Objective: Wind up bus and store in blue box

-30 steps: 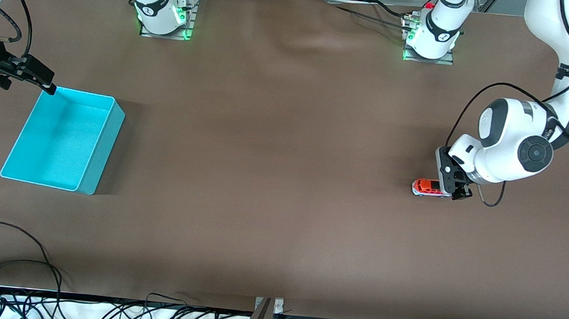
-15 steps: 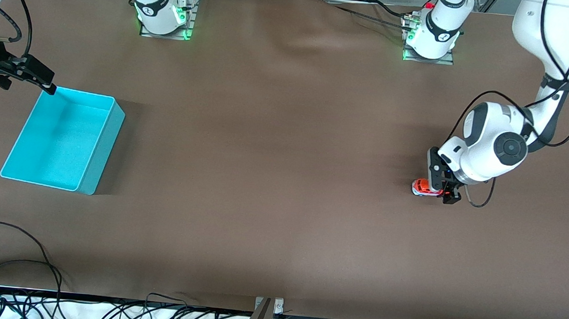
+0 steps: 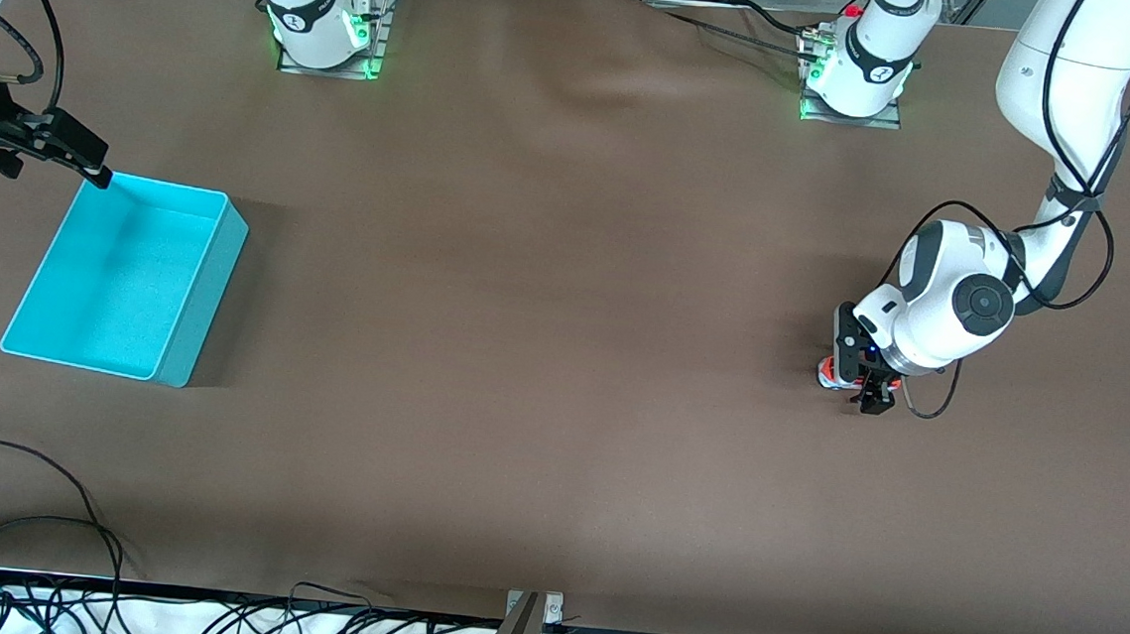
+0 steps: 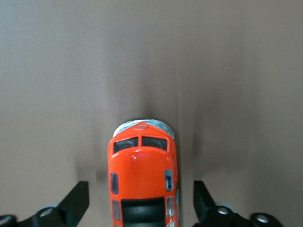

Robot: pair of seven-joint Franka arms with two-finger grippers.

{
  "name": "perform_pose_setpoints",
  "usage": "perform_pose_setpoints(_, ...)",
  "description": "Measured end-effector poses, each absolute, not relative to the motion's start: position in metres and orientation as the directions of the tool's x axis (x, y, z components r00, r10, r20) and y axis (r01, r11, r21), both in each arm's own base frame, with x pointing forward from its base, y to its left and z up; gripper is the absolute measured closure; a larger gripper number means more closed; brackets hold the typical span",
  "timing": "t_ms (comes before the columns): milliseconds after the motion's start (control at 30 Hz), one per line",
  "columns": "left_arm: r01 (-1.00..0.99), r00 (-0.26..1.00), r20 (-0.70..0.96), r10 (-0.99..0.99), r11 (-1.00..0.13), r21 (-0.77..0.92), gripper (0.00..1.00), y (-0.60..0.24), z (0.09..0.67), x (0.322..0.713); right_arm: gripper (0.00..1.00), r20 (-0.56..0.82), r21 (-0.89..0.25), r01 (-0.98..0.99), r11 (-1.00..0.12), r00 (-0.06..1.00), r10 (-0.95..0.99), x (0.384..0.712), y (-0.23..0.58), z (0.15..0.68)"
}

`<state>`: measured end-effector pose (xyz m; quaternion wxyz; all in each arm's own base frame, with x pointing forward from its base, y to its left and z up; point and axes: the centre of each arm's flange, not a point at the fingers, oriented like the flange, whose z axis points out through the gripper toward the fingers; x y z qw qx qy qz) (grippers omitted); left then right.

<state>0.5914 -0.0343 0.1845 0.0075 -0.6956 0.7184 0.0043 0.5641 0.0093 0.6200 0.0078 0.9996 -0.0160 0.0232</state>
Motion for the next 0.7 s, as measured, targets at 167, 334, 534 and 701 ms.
perform_pose_setpoints(167,-0.999,-0.038,-0.016,-0.999,0.038,0.003,0.08,-0.0338,0.1807,0.5867,0.00,0.047,0.015,-0.032,-0.999,0.998,-0.032,0.5641,0.0093,0.6200)
perform_pose_setpoints(334,-0.999,-0.031,-0.017,-0.999,0.031,0.008,0.36,-0.0287,0.1791,0.5843,0.00,0.047,0.015,-0.032,-0.999,0.998,-0.032,0.5641,0.0093,0.6200)
perform_pose_setpoints(534,-1.000,-0.028,-0.017,-0.999,0.028,0.008,0.46,-0.0250,0.1799,0.5829,0.00,0.047,0.015,-0.032,-0.999,0.998,-0.032,0.5641,0.0093,0.6200)
perform_pose_setpoints(701,-1.000,-0.028,-0.017,-0.999,0.028,0.007,0.46,-0.0248,0.1799,0.5825,0.00,0.047,0.015,-0.032,-0.999,0.998,-0.032,0.5641,0.0093,0.6199)
